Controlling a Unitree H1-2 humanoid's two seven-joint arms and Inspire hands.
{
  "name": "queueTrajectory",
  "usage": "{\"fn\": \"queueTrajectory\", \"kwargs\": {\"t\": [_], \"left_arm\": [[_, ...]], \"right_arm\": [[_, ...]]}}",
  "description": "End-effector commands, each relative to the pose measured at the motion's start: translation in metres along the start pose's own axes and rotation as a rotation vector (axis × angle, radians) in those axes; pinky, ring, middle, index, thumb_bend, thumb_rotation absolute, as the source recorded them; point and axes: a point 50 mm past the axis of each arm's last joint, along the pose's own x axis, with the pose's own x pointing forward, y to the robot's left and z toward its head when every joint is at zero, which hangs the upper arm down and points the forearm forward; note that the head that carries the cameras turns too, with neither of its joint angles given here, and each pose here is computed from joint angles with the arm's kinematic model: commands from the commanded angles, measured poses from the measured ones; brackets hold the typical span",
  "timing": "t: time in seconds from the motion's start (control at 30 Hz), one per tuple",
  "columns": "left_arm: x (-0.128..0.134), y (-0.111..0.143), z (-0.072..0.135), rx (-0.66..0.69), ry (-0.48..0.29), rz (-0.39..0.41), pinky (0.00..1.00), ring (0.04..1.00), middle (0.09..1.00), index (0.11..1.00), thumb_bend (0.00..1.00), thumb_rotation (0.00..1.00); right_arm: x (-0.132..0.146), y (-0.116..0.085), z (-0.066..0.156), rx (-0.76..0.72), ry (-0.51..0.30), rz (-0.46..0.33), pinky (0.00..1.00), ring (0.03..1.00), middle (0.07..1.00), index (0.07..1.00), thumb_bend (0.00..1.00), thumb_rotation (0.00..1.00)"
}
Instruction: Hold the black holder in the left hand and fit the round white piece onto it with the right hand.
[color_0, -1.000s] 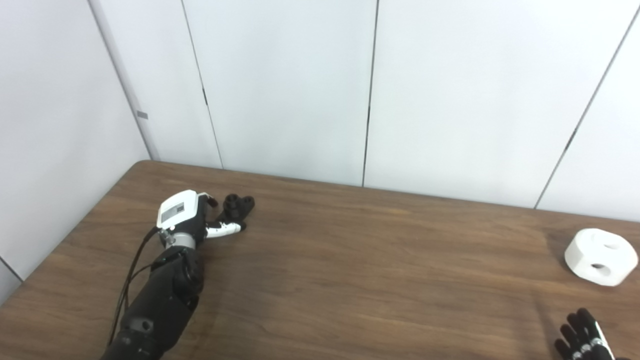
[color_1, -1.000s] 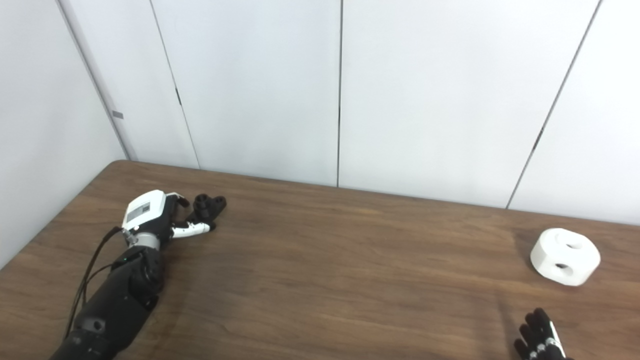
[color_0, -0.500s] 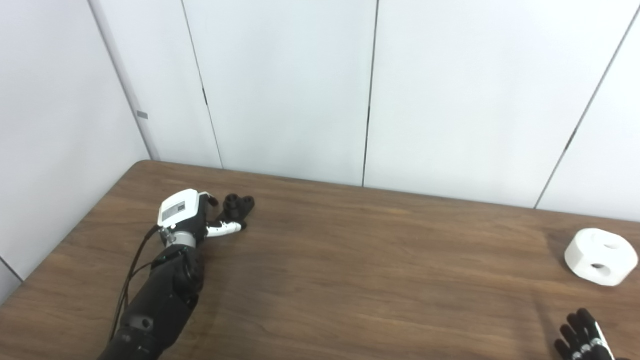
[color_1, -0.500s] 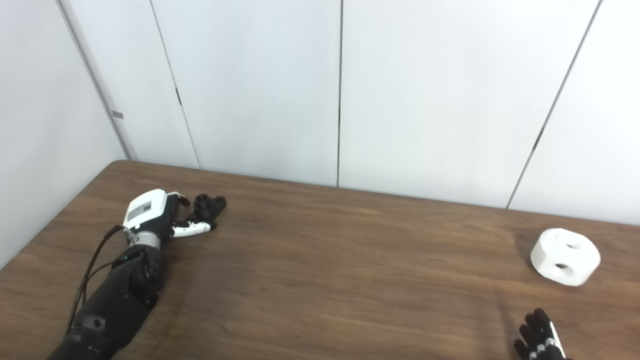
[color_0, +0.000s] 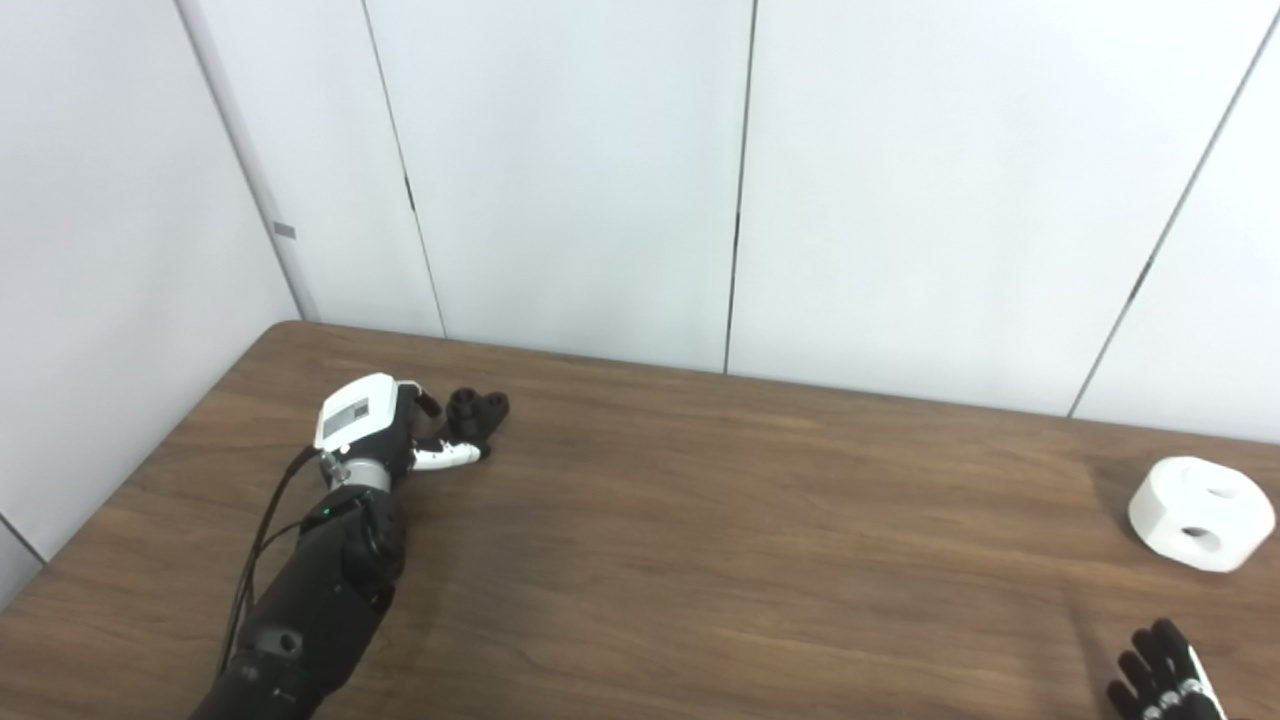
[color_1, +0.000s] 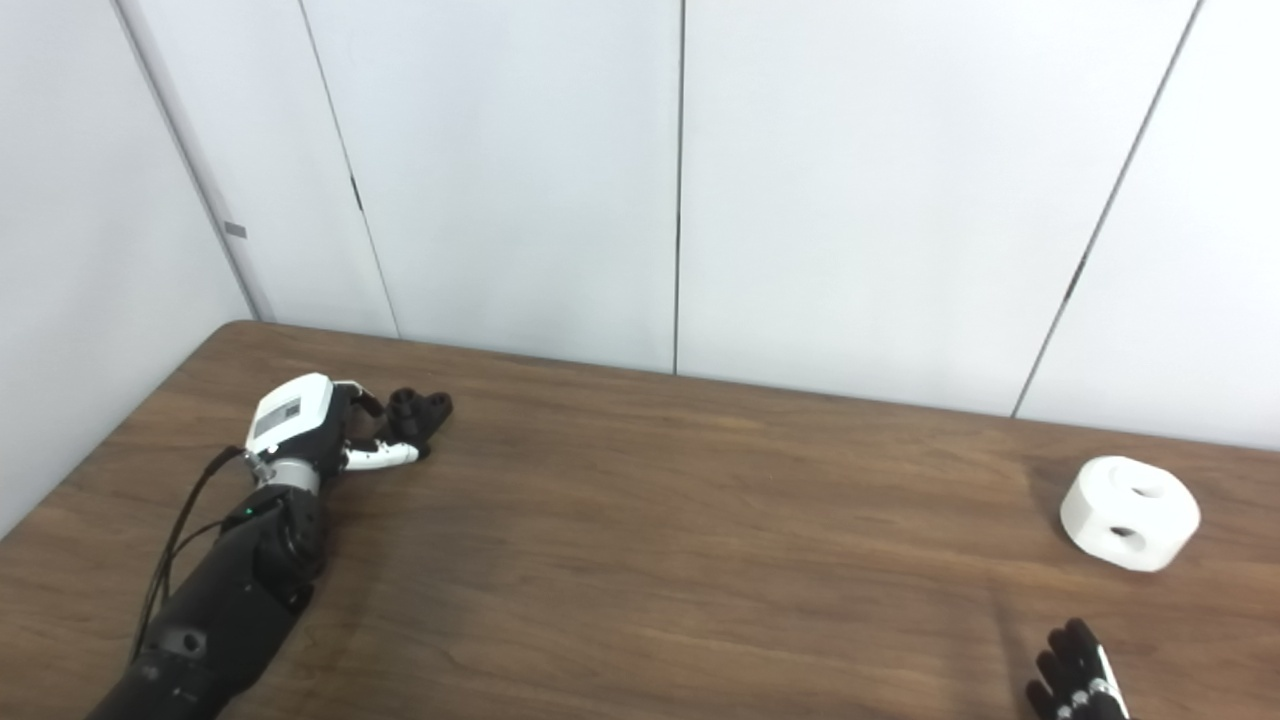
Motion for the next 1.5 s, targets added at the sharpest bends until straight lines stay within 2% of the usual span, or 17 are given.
{"fn": "queueTrajectory", "kwargs": {"t": [0.0, 0.57, 1.47], "left_arm": [[0.0117, 0.0255, 0.0029, 0.012, -0.026, 0.076, 0.94, 0.903, 0.824, 0.663, 0.83, 0.34], [0.0122, 0.0245, 0.0060, -0.009, -0.036, 0.075, 0.93, 0.893, 0.813, 0.655, 0.84, 0.33], [0.0100, 0.0205, 0.0041, -0.051, -0.031, 0.050, 0.92, 0.884, 0.805, 0.574, 0.81, 0.26]], "right_arm": [[-0.0074, 0.0039, -0.0058, 0.021, 0.017, 0.002, 1.00, 1.000, 1.000, 1.000, 0.60, 0.99], [-0.0075, 0.0031, -0.0059, 0.025, 0.024, 0.000, 1.00, 1.000, 1.000, 1.000, 0.62, 0.96], [-0.0087, 0.0008, -0.0041, 0.024, 0.026, 0.008, 1.00, 1.000, 1.000, 1.000, 0.62, 0.94]]}}
